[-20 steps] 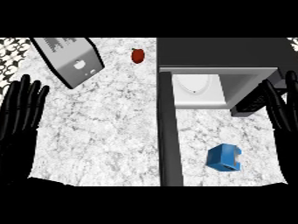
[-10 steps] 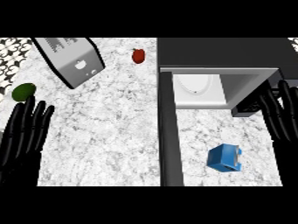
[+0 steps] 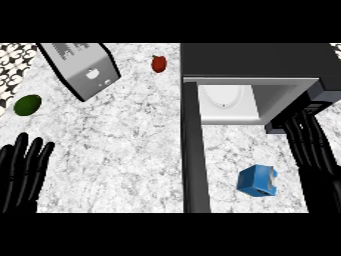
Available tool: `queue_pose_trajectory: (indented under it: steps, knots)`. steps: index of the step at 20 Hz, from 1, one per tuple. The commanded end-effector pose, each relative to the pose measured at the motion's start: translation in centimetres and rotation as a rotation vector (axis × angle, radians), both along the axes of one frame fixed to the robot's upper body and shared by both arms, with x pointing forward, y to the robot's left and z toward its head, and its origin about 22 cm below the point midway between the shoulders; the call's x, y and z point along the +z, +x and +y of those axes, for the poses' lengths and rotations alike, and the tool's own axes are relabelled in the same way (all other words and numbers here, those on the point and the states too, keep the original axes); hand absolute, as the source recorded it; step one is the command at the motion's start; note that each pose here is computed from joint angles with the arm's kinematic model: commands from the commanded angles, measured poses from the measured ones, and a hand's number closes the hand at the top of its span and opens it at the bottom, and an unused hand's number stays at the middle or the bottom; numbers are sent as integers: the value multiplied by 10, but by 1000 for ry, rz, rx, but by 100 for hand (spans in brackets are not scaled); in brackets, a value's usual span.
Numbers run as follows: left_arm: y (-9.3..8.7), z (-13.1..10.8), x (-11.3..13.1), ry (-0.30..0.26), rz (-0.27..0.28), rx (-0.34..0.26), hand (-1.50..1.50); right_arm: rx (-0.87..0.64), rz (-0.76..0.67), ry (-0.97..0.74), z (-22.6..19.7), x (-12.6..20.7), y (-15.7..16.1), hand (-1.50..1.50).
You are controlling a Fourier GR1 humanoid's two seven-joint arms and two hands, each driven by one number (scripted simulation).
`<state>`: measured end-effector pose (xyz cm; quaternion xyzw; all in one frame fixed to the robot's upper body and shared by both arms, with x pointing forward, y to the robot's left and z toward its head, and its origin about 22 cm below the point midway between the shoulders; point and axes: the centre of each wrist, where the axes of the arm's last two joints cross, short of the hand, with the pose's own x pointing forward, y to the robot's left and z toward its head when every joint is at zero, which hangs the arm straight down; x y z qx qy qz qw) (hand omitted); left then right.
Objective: Pick up the milk, place it into the microwave and close the microwave
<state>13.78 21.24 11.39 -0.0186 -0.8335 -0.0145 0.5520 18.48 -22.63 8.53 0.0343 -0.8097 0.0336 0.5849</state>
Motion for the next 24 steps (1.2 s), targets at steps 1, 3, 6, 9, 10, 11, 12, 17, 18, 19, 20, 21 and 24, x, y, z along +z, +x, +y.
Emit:
queue_pose_trajectory:
  steps: [1,3,6,9,10,11,12,17,18,19,20,21,24]
  knots:
    - [5,-5,-6,3,-17,-12,-150,4,50,-4,-9,-28,0,-150]
    - [-15,-2,11,3,1,-11,-150,-29,54,-37,-19,-29,1,-150]
    - [-23,-6,8,2,5,-19,-150,-58,65,-28,-37,-61,-2,-150]
    - [-3,-7,4,-8,3,-13,-150,-55,99,-52,-33,-88,-13,-150]
    - [-22,-19,4,3,27,-23,-150,-62,105,-86,-25,-100,-17,-150]
    - [-26,1,-14,9,22,-15,-150,-73,109,-59,-26,-106,-28,-150]
    - [-22,-7,2,1,13,-29,-150,-103,135,-36,-42,-110,-8,-150]
    - [-24,-3,7,1,18,-16,-150,-99,107,-52,-72,-126,-25,-150]
    - [-7,-21,4,-10,-10,-13,-150,-91,122,-56,-61,-143,-19,-150]
    - [-21,0,13,-3,14,-33,-150,-105,125,-57,-57,-150,-16,-150]
    - [-24,-21,-7,6,-8,-27,-150,-110,115,-37,-63,-144,-10,-150]
    - [-16,-7,5,-1,23,-11,-150,-101,129,-57,-76,-160,-14,-150]
    - [-23,-8,-12,11,11,-5,-150,-75,146,-7,-57,-172,-7,-150]
